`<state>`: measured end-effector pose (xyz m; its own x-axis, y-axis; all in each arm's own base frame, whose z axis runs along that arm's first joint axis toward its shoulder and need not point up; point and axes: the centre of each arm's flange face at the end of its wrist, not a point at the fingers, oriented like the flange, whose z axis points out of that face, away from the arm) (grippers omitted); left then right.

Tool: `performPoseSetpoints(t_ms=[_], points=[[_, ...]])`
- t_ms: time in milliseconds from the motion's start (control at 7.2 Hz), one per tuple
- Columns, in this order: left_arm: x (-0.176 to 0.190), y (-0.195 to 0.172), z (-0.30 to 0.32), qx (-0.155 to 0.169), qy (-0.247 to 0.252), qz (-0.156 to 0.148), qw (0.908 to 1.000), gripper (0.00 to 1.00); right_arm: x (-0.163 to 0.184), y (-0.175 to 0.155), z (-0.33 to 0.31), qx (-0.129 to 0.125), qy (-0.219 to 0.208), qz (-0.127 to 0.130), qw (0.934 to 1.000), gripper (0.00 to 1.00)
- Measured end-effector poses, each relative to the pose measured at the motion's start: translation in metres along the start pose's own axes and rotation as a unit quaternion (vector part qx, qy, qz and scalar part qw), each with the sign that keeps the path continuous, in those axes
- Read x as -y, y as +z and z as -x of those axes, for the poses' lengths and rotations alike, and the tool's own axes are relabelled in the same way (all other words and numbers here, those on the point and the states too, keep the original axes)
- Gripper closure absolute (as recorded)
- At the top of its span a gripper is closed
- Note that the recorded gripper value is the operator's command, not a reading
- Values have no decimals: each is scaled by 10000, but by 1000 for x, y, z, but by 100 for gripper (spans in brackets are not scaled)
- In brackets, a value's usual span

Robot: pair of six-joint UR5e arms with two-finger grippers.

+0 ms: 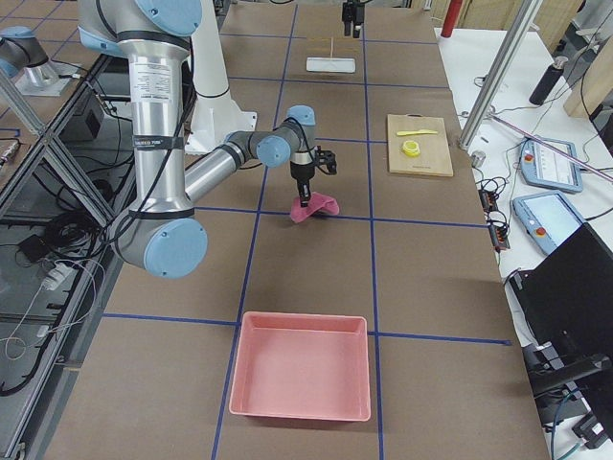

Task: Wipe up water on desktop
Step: 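Wipe the pink cloth back and forth across the table with the right gripper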

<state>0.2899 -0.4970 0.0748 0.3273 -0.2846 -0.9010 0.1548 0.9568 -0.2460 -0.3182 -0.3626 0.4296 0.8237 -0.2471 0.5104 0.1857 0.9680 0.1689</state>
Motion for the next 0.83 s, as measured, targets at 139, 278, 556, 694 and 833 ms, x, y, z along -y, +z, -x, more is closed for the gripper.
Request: performPoseSetpoints(t_ms=[139,278,556,694,833], points=[[0,-1,0,-4,-35,-6,10000,2,4,-3,-3,-11,-27,-35,10000,100],[0,-1,0,-7,-107,-9,9999,2,16,-9,17,75,47,-96,9999,100],[6,-2,16,44,-241,-57,9997,2,52,-18,109,319,428,-100,9985,100],[20,-9,36,106,-199,-165,9996,2,67,-23,159,458,629,-87,9969,100],[42,-17,67,234,12,-307,9993,2,74,-29,197,592,780,-75,9952,100]])
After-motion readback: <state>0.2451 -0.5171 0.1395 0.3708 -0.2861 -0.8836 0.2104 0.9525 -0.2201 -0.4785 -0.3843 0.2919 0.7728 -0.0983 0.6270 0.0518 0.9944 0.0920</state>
